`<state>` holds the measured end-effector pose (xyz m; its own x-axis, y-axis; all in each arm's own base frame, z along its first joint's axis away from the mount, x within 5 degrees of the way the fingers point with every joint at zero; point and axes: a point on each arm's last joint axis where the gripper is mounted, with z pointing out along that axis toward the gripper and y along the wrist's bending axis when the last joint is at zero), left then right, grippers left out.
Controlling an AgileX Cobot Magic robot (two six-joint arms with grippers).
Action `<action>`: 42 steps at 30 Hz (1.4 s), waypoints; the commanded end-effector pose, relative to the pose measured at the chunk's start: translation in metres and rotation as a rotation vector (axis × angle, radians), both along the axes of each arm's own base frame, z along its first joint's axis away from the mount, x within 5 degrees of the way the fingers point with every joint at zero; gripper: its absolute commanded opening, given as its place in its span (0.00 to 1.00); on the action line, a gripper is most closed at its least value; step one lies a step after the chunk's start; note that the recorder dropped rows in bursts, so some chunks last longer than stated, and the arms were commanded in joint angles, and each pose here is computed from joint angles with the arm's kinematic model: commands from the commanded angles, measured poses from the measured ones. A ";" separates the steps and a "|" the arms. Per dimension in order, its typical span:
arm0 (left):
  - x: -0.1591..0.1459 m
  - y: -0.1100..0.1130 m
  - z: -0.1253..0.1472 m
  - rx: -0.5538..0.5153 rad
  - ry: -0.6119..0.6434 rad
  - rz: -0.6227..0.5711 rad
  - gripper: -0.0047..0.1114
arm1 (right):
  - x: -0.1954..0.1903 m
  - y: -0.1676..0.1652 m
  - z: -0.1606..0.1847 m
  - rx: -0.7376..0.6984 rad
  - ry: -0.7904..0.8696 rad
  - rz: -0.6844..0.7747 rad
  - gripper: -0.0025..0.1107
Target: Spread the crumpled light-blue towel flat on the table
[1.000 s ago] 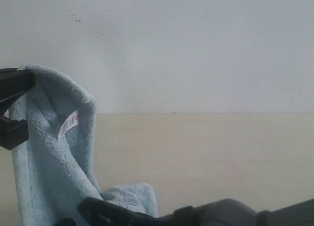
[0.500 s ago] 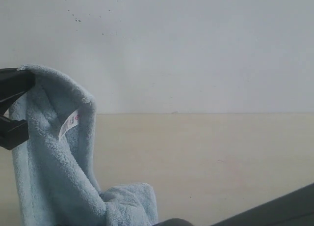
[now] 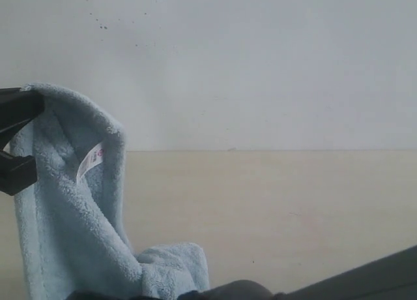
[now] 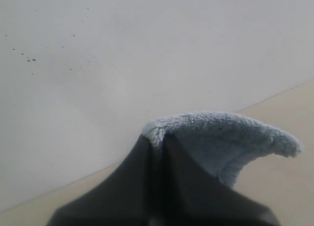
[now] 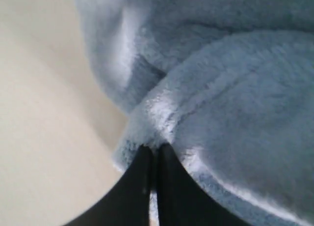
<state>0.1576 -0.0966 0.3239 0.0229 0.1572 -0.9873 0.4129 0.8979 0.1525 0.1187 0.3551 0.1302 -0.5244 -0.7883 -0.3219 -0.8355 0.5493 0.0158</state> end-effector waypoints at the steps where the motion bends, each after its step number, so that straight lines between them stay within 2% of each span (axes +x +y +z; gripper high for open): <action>1: 0.001 0.004 0.003 -0.015 -0.033 0.044 0.08 | 0.006 -0.017 0.044 -0.058 -0.135 0.047 0.02; 7: 0.002 0.005 0.001 -0.035 -0.013 0.064 0.08 | 0.040 -0.057 0.100 -0.070 -0.251 -0.099 0.02; 13: 0.004 0.019 -0.007 -0.050 -0.058 0.208 0.08 | 0.079 -0.119 0.145 -0.032 -0.297 -0.281 0.02; 18: 0.003 0.014 -0.010 -0.119 0.005 0.150 0.08 | 0.091 -0.175 0.175 -0.088 -0.330 -0.345 0.02; 24: 0.001 0.008 -0.013 -0.023 -0.002 0.086 0.08 | 0.108 -0.247 0.198 -0.177 -0.372 -0.464 0.02; 27: 0.000 0.012 -0.009 -0.036 -0.032 0.114 0.08 | 0.114 -0.284 0.205 -0.217 -0.382 -0.559 0.02; 29: -0.001 0.015 -0.006 -0.046 -0.049 0.126 0.08 | 0.116 -0.299 0.209 -0.192 -0.393 -0.635 0.02; 33: -0.004 0.011 -0.008 -0.041 -0.015 0.075 0.08 | 0.119 -0.308 0.211 -0.133 -0.390 -0.688 0.02; 35: -0.006 0.007 -0.013 -0.028 0.030 0.020 0.08 | 0.120 -0.310 0.209 -0.162 -0.377 -0.683 0.02; 37: -0.007 0.006 -0.014 -0.046 0.056 0.015 0.08 | 0.120 -0.314 0.207 -0.223 -0.379 -0.673 0.02; 39: -0.005 0.010 -0.014 -0.106 0.077 0.062 0.08 | 0.122 -0.319 0.207 -0.298 -0.401 -0.679 0.02; 42: -0.001 0.023 -0.012 -0.222 0.081 0.217 0.08 | 0.124 -0.331 0.210 -0.368 -0.451 -0.788 0.02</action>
<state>0.1546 -0.0850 0.3108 -0.0624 0.0292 -0.9976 0.3343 0.9425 0.0067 0.2412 0.0367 0.3369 -0.8107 -0.4060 -0.4218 -0.2139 0.8761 -0.4321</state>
